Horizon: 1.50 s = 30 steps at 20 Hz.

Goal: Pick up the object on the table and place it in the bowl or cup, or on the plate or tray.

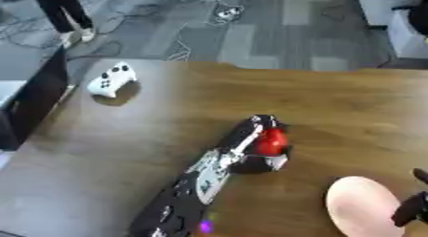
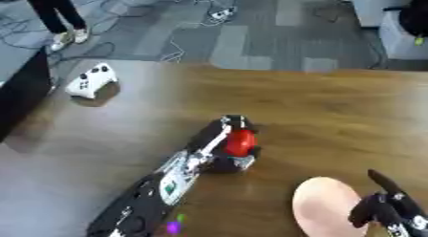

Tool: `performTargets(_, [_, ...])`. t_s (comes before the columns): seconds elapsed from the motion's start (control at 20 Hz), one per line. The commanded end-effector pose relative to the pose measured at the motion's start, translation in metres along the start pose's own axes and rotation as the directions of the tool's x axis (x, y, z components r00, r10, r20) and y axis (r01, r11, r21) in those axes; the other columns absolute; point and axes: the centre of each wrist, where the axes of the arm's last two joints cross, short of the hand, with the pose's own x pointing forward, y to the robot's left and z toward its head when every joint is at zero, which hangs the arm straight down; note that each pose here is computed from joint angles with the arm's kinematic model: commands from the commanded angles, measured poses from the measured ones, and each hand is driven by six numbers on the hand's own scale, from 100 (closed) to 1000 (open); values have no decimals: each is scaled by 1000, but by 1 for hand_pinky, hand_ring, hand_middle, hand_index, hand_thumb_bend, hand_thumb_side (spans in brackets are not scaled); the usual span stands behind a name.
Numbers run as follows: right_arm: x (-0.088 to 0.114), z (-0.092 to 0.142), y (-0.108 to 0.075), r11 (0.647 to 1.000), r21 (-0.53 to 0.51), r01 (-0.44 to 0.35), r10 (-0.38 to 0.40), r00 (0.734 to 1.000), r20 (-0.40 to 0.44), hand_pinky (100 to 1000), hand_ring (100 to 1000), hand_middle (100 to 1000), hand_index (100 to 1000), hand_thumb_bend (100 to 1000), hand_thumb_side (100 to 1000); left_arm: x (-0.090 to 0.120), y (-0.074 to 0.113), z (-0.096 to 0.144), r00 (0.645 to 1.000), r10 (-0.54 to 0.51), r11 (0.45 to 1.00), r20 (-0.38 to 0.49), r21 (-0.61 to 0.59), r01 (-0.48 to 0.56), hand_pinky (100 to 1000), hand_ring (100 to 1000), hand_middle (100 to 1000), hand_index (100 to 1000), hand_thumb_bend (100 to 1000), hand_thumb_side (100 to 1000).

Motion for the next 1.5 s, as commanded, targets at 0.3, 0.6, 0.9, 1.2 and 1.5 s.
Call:
performTargets(0.3, [5, 3, -5, 1000, -12, -28, 28, 1000, 13, 537, 563, 553, 1000, 100, 825, 13, 4, -3, 998, 6, 994, 67, -108, 1, 100, 327, 527, 694, 100, 209])
performTargets(0.6, [4, 7, -5, 999, -21, -35, 35, 999, -1, 538, 563, 553, 1000, 100, 833, 43, 21, -26, 984, 21, 990, 174, -138, 3, 100, 326, 517, 689, 100, 238])
performTargets(0.9, [2, 8, -4, 999, -24, -38, 38, 999, -12, 538, 563, 553, 1000, 100, 842, 64, 24, -34, 968, 72, 987, 238, -156, -35, 100, 327, 516, 686, 100, 230])
performTargets(1.2, [-2, 13, -2, 998, -31, -50, 48, 998, -38, 538, 563, 553, 1000, 100, 856, 91, 34, -52, 935, 55, 981, 350, -193, 14, 100, 328, 511, 679, 100, 157])
performTargets(1.5, [-6, 20, -2, 996, -43, -73, 70, 995, -69, 538, 563, 554, 1000, 100, 865, 115, 38, -68, 899, 50, 971, 435, -233, 59, 100, 330, 508, 673, 100, 110])
